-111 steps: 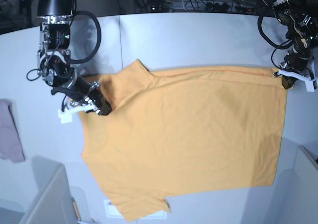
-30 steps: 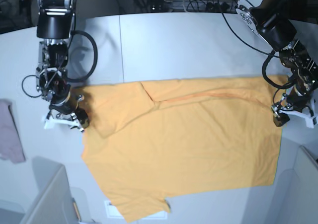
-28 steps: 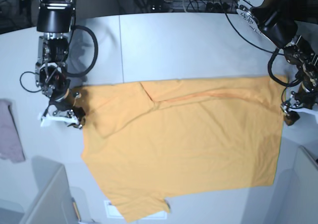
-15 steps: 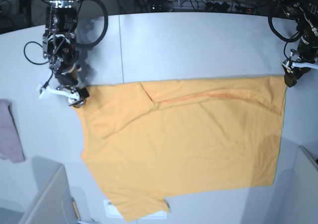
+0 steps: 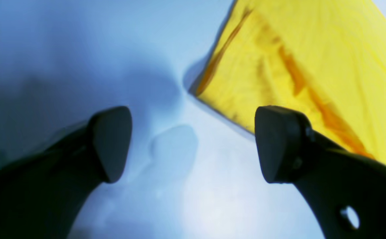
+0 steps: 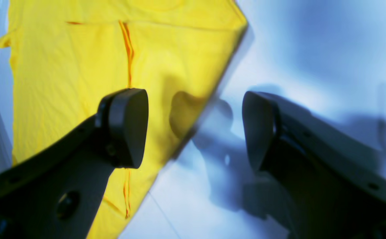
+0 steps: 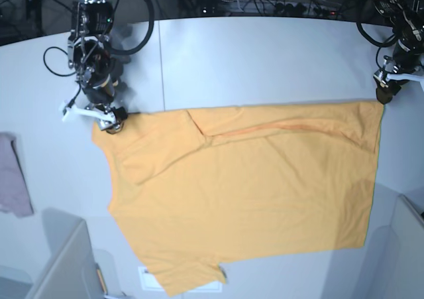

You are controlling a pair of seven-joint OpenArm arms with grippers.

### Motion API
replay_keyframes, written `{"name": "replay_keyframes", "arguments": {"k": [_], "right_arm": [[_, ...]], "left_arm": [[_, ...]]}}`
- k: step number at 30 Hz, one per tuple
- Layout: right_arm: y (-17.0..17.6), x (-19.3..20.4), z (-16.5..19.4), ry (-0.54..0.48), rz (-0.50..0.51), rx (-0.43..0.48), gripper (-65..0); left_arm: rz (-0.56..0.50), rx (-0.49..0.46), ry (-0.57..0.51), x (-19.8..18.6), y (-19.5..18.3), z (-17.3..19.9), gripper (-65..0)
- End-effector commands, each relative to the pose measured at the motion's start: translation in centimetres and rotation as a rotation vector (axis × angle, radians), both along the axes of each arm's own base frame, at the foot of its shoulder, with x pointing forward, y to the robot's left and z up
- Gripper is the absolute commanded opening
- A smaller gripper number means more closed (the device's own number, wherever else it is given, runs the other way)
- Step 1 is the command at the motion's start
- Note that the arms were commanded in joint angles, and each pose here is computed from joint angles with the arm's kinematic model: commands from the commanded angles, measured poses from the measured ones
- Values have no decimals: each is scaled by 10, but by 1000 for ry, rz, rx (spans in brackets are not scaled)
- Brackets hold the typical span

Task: Fold the T-shirt properly
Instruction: 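Release the fold and regrasp the shirt's collar edge with both grippers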

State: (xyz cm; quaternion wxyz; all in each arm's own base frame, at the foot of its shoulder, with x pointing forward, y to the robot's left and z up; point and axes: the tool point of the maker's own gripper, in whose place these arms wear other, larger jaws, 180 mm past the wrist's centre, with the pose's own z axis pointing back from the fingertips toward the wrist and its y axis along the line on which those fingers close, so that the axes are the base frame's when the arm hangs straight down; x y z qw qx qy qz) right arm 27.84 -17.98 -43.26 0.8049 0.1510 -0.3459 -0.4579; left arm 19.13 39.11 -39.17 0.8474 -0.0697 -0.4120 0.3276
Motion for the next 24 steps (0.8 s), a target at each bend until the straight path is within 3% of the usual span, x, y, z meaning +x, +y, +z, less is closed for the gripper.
{"name": "replay_keyframes", "arguments": {"k": [1, 13, 24], "right_arm": [[4, -6, -8, 41, 5, 29, -233], [4, -6, -17, 65, 1, 34, -233], [-7, -5, -19, 44, -39, -16, -234]], "left_arm": [[1, 12, -47, 11, 7, 11, -95], [-28, -141, -38, 47, -22, -25, -95], [-22, -159, -41, 51, -23, -28, -107]]}}
